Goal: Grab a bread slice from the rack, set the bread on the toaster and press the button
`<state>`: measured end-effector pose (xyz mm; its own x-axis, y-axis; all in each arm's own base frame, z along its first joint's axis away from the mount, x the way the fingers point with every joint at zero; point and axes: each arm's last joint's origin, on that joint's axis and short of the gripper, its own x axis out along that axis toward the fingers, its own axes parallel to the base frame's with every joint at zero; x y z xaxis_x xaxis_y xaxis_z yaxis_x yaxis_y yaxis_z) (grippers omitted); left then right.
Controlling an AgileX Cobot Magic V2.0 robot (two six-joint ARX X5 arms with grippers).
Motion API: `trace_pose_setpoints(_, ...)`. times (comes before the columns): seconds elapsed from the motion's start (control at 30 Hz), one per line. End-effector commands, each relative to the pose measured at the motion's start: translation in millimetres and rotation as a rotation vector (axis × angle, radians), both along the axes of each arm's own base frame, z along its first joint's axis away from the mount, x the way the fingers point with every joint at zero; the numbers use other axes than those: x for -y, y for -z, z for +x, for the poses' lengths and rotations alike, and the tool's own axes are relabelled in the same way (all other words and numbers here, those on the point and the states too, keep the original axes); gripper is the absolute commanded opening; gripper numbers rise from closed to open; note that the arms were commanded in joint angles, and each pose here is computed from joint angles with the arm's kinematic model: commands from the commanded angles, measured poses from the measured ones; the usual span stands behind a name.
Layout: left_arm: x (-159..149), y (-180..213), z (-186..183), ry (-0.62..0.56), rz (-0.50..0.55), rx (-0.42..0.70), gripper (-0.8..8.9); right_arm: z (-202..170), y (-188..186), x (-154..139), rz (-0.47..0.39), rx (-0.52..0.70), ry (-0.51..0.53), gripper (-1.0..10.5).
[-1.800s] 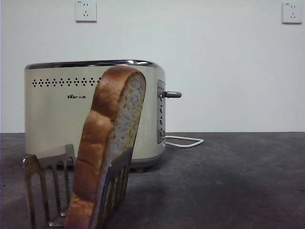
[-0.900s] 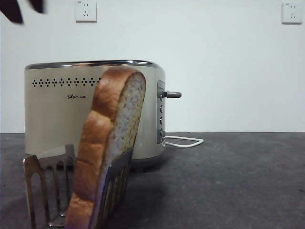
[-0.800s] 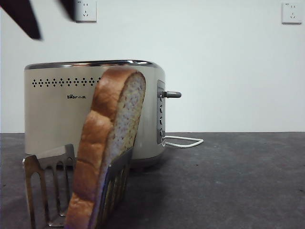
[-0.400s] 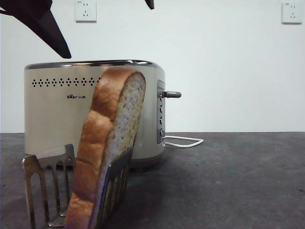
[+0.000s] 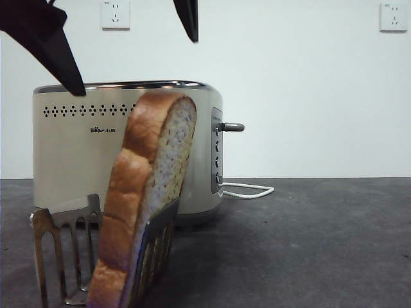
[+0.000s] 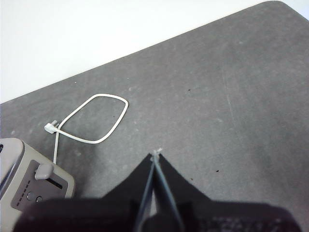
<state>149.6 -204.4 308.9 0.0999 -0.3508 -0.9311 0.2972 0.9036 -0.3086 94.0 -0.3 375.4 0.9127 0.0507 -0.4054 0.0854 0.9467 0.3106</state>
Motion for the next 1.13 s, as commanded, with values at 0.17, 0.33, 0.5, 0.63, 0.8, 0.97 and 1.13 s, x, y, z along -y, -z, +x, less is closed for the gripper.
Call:
trace_pose_setpoints(0.17,14,17,12,0.004,0.035,0.0,6.61,-1,-1,0,-0.01,0.004,-0.004,0.0)
trace_pose_setpoints(0.33,16,22,15,-0.001,0.081,0.013,6.6,-2,1,0,-0.008,-0.017,-0.008,0.0)
trace_pose_setpoints(0.5,21,30,19,-0.003,0.103,0.008,6.6,-2,1,0,-0.008,-0.023,-0.008,0.0)
trace_pose_setpoints(0.63,25,39,22,0.011,0.14,-0.005,6.6,-2,1,0,-0.008,-0.023,-0.008,0.0)
trace_pose_setpoints(0.8,26,42,24,0.009,0.153,-0.006,5.87,-2,2,0,-0.008,-0.025,-0.008,0.0)
trace_pose_setpoints(0.97,25,42,23,0.01,0.162,-0.012,3.72,-2,2,0,-0.007,-0.034,-0.009,0.0)
trace_pose_setpoints(1.13,25,42,23,0.009,0.161,-0.012,2.04,-3,3,0,-0.007,-0.042,-0.009,0.0)
